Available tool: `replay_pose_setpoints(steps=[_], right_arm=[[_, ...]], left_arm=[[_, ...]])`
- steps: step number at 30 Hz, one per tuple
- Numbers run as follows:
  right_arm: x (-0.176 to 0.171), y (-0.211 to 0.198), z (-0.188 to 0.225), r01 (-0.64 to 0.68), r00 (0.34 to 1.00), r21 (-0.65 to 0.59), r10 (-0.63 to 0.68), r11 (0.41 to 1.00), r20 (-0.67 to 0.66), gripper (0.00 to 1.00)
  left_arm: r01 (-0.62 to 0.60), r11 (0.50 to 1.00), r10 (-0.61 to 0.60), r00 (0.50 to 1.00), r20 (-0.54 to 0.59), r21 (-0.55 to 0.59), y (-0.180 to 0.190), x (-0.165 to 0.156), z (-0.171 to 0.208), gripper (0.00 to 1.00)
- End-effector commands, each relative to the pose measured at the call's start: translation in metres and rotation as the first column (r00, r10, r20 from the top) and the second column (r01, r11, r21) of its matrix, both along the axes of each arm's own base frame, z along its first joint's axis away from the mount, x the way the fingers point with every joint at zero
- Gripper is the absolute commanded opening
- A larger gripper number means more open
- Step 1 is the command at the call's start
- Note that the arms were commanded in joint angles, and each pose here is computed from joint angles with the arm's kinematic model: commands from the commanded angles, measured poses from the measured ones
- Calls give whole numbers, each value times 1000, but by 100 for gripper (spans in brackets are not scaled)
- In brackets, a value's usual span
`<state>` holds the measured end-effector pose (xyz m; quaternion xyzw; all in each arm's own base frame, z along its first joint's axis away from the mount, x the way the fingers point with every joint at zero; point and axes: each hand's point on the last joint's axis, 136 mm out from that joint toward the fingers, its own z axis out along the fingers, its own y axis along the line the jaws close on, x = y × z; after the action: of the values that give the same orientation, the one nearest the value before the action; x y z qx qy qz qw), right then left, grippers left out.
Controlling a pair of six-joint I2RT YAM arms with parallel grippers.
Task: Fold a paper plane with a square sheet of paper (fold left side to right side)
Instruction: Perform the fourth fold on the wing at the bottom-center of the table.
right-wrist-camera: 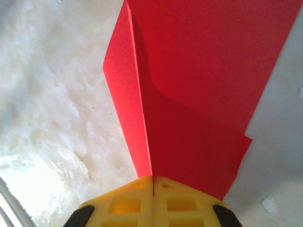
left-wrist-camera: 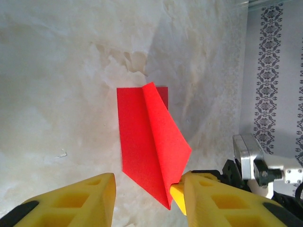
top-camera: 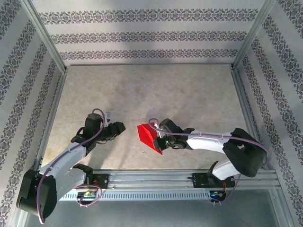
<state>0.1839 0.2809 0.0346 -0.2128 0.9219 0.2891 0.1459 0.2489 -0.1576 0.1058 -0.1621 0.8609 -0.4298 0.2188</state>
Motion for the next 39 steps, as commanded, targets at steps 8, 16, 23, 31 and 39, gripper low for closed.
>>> replay_pose_setpoints(steps=[8,16,23,31,39], right_arm=[[1,7,15,37,989,258,2,966,-148,0],[3,8,6,66,975,303,3,951,-221,0],[5,8,-1,85,968,321,-2,943,-252,0],[7,6,-2,101,965,336,-11,936,-261,0],[8,7,-2,102,963,350,-5,931,-268,0]], left_arm=[[66,997,-66,998,5,-50,-24,0,-1,43],[138,990,-138,990,-2,-5,-63,5,-9,43],[184,982,-183,983,-30,37,-85,11,-20,43],[222,971,-216,974,-76,85,-102,14,-36,41],[243,965,-233,967,-98,101,-116,19,-48,41]])
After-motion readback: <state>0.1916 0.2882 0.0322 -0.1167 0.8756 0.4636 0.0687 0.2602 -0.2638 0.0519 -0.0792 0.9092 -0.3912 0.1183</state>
